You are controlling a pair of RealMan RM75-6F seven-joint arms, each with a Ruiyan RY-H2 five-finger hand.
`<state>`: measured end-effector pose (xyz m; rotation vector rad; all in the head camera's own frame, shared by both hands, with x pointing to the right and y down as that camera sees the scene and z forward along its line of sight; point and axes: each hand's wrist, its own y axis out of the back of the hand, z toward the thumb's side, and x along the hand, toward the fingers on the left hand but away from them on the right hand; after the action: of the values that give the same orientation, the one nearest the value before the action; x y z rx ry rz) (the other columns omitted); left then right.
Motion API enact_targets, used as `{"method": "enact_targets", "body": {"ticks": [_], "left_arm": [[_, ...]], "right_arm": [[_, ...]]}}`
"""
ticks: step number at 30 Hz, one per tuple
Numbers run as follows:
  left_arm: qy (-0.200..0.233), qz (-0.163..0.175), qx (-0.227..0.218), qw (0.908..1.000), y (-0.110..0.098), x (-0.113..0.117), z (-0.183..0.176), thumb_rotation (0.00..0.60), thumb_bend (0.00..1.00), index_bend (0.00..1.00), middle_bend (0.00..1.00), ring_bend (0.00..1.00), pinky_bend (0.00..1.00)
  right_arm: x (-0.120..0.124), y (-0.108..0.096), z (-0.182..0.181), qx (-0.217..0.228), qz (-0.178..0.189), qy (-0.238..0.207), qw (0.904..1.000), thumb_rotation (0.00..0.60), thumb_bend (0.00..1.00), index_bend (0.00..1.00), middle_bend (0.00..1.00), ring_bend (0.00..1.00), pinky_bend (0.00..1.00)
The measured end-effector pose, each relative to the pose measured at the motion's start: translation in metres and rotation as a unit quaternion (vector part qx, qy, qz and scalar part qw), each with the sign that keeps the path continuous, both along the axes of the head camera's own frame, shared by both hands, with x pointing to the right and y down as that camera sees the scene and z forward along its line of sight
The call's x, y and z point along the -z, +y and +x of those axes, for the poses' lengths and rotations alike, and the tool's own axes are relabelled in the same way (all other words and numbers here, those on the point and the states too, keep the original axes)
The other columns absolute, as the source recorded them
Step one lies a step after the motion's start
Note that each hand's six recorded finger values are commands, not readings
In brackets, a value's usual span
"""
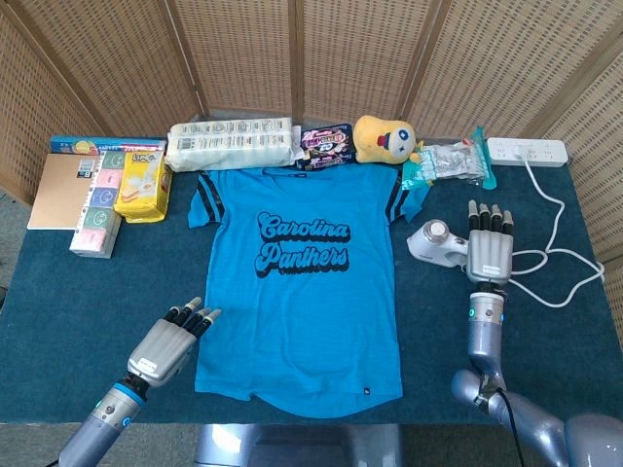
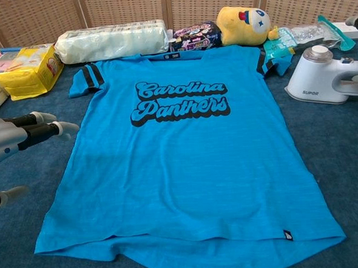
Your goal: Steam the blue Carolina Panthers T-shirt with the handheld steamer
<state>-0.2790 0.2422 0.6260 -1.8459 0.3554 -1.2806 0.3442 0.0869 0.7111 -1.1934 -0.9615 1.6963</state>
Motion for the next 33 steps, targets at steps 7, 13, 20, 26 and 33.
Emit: {"method": "enact_targets", "body": {"ticks": [7, 13, 20, 26, 33], "left_arm": [[-0.001, -0.004, 0.023, 0.9997, -0.001, 0.011, -0.015, 0.6, 0.33, 0.0, 0.16, 0.01, 0.21], [-0.005, 0.004, 0.05, 0.9987, 0.0, 0.024, -0.037, 0.6, 0.33, 0.0, 0.16, 0.01, 0.21], [0.012, 0.025, 0.091, 0.9955, 0.002, 0.036, -0.059, 0.6, 0.33, 0.02, 0.16, 0.04, 0.22], [0.019, 0.056, 0.127, 0.9902, 0.004, 0.048, -0.083, 0.6, 0.34, 0.23, 0.28, 0.2, 0.3], [0.028, 0.099, 0.182, 0.9779, 0.015, 0.063, -0.119, 0.6, 0.34, 0.25, 0.31, 0.23, 0.31]], "right_arm": [[0.017, 0.011, -0.004, 0.008, -0.007, -0.024, 0.9996, 0.598, 0.28, 0.0, 0.14, 0.1, 0.08], [0.038, 0.03, -0.004, 0.019, -0.022, -0.051, 0.9983, 0.599, 0.28, 0.05, 0.19, 0.15, 0.14], [0.06, 0.057, 0.007, 0.043, -0.026, -0.077, 0.9957, 0.597, 0.29, 0.17, 0.26, 0.25, 0.32], [0.076, 0.085, 0.019, 0.058, -0.028, -0.11, 0.9919, 0.597, 0.31, 0.28, 0.35, 0.35, 0.43], [0.094, 0.119, 0.042, 0.054, -0.035, -0.125, 0.9901, 0.598, 0.31, 0.35, 0.41, 0.41, 0.49]]}}
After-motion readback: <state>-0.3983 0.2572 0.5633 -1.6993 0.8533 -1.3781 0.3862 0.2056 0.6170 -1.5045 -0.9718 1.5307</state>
